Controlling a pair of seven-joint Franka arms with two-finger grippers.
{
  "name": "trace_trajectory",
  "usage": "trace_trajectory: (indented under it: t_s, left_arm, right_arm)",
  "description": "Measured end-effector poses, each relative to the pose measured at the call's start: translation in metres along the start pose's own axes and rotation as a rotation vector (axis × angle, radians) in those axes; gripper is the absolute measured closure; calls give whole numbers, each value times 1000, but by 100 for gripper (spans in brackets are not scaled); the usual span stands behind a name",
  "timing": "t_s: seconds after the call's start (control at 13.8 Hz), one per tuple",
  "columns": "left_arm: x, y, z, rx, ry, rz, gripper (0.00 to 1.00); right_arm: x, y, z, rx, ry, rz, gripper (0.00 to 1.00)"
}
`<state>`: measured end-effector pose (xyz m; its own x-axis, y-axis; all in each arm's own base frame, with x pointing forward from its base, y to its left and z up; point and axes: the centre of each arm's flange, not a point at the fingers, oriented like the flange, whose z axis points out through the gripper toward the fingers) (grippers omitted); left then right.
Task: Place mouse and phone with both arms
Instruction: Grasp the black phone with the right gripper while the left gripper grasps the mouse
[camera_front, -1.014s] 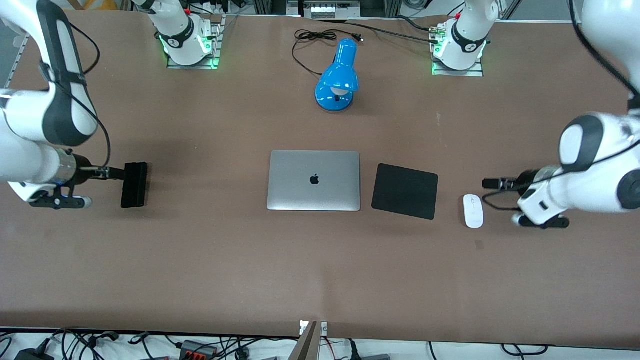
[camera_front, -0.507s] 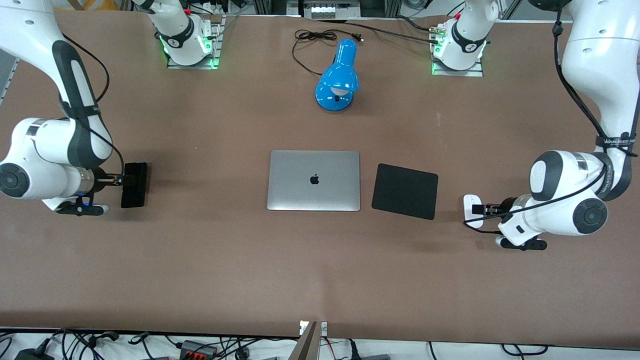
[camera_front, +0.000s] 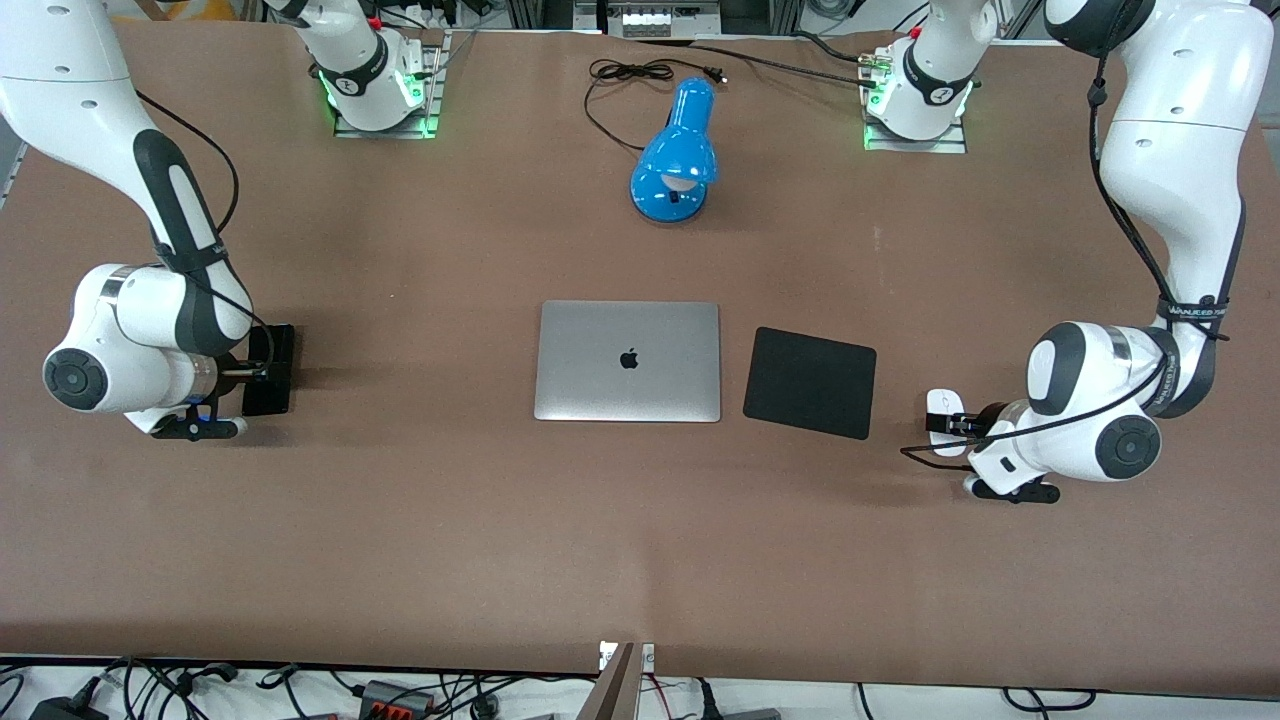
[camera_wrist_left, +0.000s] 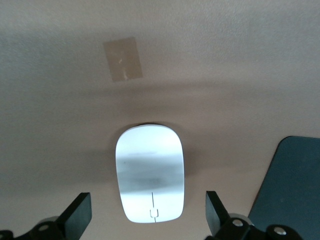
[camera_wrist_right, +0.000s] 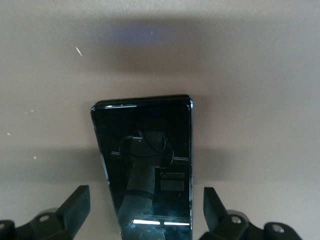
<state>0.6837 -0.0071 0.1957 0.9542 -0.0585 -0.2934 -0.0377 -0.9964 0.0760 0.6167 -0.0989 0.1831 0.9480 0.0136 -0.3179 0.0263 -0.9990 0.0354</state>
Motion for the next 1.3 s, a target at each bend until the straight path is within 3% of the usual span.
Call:
trace_trajectory:
  t_s: [0.94, 1.09, 1.23, 1.3]
  left_arm:
    - [6, 0, 21, -8, -1, 3, 3]
    - [6, 0, 21, -8, -1, 3, 9]
    - [6, 0, 22, -8, -2, 3, 11]
    - [6, 0, 23, -8, -3, 3, 15]
  right_arm:
    - [-6, 7, 27, 6, 18, -45, 0]
    - [-6, 7, 26, 5, 19, -45, 6]
    - [-7, 7, 20, 4, 23, -45, 22]
    - [-8, 7, 23, 5, 18, -45, 22]
